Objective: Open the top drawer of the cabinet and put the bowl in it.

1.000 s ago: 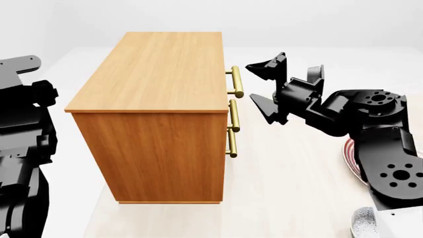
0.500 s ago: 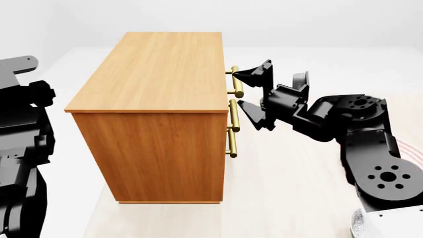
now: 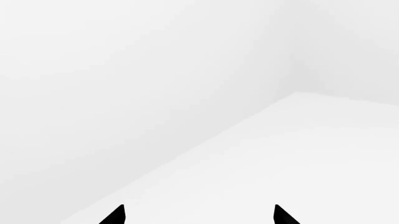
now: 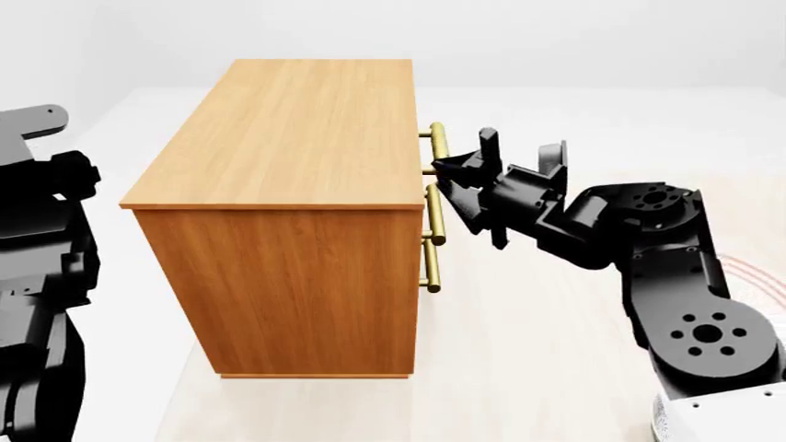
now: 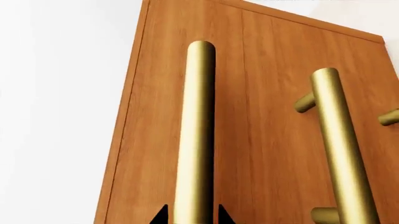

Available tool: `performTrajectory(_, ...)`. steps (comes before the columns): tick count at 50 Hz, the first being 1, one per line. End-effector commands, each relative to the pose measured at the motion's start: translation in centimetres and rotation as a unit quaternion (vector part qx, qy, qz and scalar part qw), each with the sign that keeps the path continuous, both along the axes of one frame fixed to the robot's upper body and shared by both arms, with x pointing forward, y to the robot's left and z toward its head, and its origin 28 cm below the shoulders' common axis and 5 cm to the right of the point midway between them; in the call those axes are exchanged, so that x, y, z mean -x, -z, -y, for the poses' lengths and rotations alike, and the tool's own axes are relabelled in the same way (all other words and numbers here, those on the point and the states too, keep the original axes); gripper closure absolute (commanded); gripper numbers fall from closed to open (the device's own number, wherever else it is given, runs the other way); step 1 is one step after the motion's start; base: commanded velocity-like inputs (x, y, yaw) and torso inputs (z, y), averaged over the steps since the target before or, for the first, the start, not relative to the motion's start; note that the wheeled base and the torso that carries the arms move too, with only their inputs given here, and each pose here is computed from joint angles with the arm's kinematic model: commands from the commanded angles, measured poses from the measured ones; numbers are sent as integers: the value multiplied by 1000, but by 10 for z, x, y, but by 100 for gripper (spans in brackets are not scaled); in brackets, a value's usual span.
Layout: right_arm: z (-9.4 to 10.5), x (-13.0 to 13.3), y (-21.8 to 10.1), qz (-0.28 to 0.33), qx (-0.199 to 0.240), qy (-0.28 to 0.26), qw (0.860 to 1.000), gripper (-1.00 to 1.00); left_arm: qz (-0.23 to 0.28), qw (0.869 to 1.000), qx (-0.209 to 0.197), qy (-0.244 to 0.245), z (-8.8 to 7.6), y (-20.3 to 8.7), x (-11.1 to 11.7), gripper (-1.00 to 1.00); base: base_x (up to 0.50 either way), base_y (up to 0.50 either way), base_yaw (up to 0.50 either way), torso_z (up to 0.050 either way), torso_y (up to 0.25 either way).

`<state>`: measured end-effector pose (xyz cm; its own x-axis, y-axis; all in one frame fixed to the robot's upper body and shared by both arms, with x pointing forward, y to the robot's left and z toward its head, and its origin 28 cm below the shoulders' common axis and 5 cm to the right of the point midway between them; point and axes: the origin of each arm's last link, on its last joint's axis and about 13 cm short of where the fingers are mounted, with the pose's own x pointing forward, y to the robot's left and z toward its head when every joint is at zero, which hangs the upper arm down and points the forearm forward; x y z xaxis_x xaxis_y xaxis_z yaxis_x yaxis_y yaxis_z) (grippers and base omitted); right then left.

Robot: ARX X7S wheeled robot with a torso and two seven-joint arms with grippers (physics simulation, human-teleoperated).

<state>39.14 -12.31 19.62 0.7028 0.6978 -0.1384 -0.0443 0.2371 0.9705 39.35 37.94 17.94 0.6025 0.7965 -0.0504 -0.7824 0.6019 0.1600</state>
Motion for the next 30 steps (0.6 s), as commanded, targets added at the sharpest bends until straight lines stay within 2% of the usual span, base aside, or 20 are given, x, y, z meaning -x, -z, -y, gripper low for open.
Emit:
performTrajectory(1, 0, -2, -3, 14, -10, 9, 1000, 100, 0, 1000, 0, -1, 0, 1, 0, -100, 0, 0, 3, 0, 0)
performTrajectory(30, 30, 0, -10, 23, 0, 40, 999, 100, 0, 1000, -1, -1, 2, 0, -1, -100, 2, 0, 1, 0, 0)
